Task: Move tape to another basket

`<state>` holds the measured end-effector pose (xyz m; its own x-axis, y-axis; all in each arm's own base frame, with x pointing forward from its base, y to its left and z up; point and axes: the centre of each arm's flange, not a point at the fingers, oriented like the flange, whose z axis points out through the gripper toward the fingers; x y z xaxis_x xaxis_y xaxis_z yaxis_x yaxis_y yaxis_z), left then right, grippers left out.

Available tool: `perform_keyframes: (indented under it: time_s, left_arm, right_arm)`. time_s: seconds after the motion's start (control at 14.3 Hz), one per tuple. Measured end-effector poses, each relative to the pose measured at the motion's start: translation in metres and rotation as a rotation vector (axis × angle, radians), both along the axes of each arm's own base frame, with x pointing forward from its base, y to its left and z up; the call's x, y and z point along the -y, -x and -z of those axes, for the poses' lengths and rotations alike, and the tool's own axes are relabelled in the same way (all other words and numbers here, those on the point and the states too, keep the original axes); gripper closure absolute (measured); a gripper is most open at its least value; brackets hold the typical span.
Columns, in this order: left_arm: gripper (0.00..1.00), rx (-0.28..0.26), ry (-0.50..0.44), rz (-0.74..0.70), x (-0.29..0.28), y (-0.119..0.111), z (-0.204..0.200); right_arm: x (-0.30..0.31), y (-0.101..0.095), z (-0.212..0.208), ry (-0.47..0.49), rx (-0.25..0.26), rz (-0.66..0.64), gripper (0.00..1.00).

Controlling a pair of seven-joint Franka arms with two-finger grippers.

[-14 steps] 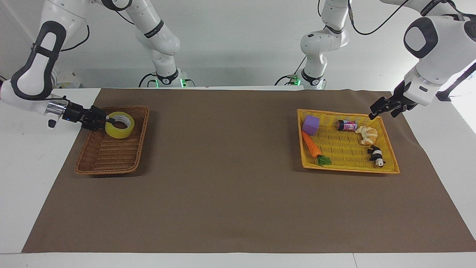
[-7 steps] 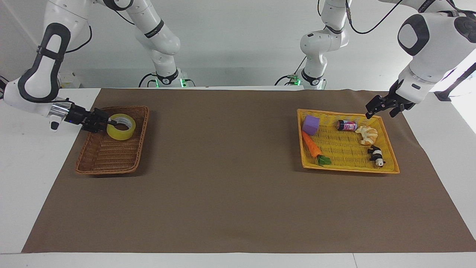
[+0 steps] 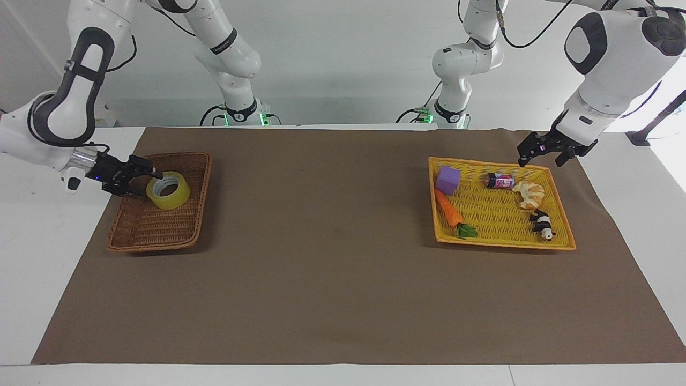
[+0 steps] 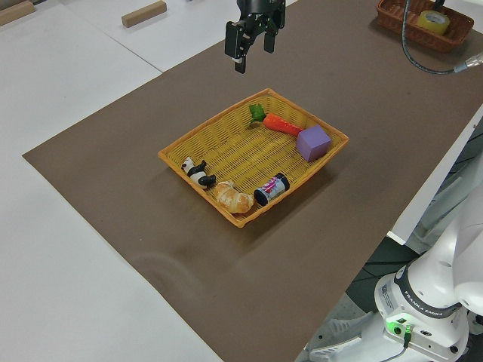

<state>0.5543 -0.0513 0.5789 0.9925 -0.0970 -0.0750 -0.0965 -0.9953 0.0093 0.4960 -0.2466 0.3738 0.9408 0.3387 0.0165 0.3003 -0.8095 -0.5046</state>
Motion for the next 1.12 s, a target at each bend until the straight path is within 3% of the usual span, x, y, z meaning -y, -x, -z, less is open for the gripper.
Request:
perform_keyframes:
  time_s: [0.21, 0.49, 0.7, 0.91, 1.12]
  left_arm:
    - [0.0, 0.001, -0.015, -0.006, -0.005, -0.001, 0.0]
    - [0.0, 0.005, -0.021, -0.012, -0.01, -0.001, -0.001]
    - [0.0, 0.01, -0.021, -0.009, -0.008, -0.002, -0.001]
    - [0.0, 0.003, -0.022, -0.01, -0.009, -0.001, 0.002]
    - [0.0, -0.008, -0.023, -0.009, -0.008, 0.001, 0.007]
  right_arm:
    - [-0.041, -0.025, -0.061, 0.113, 0.063, -0.08, 0.0]
    - [-0.101, -0.032, -0.133, 0.293, 0.091, -0.084, 0.0]
    - [-0.135, -0.025, -0.187, 0.43, 0.057, 0.015, 0.0]
    - [-0.141, -0.016, -0.225, 0.499, -0.076, 0.211, 0.0]
    - [-0.149, -0.028, -0.245, 0.54, -0.073, 0.276, 0.0]
